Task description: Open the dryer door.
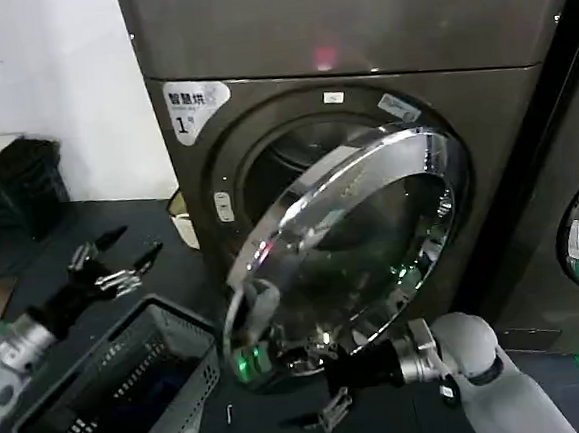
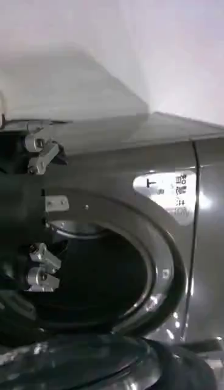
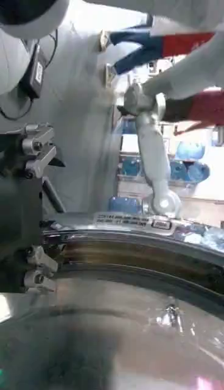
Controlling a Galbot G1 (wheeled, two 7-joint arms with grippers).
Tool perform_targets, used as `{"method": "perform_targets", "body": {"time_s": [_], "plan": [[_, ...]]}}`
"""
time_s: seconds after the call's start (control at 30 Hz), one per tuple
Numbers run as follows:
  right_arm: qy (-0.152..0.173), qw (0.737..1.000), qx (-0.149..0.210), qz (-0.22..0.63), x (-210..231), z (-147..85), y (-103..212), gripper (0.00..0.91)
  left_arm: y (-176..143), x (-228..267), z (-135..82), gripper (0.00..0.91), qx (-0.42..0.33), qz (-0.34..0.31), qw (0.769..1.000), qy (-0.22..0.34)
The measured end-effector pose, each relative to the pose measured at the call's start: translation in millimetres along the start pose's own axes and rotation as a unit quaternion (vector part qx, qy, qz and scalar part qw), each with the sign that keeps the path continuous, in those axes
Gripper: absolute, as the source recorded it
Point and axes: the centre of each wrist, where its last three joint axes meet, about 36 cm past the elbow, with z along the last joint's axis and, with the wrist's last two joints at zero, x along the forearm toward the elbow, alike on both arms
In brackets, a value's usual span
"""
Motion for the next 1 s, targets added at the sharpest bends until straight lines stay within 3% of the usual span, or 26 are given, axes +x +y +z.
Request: {"method": "perform_targets", "body": {"time_s": [0.27,0.73,0.9,1.0], "plan": [[0.018,1.000,0.000,0.010,23.9,4.8,14.3,0.907,-3.8,-30.8,-0.5,0.907,0.018,0.092,0.995,0.028],[-0.036,0.988,0.020,0.151,103.0,-13.0,58.8,0.907,-24.7,-83.2,8.3,0.907,0.013,0.170,0.985,0.035],[-0.053,0.965,0.050,0.251,134.3,-29.6,82.3,0.907,-33.1,-97.0,8.7,0.907,0.014,0.192,0.981,0.034],[-0.079,0.942,0.067,0.320,150.0,-38.8,101.3,0.907,-39.2,-103.8,9.0,0.907,0.015,0.205,0.978,0.033]]}}
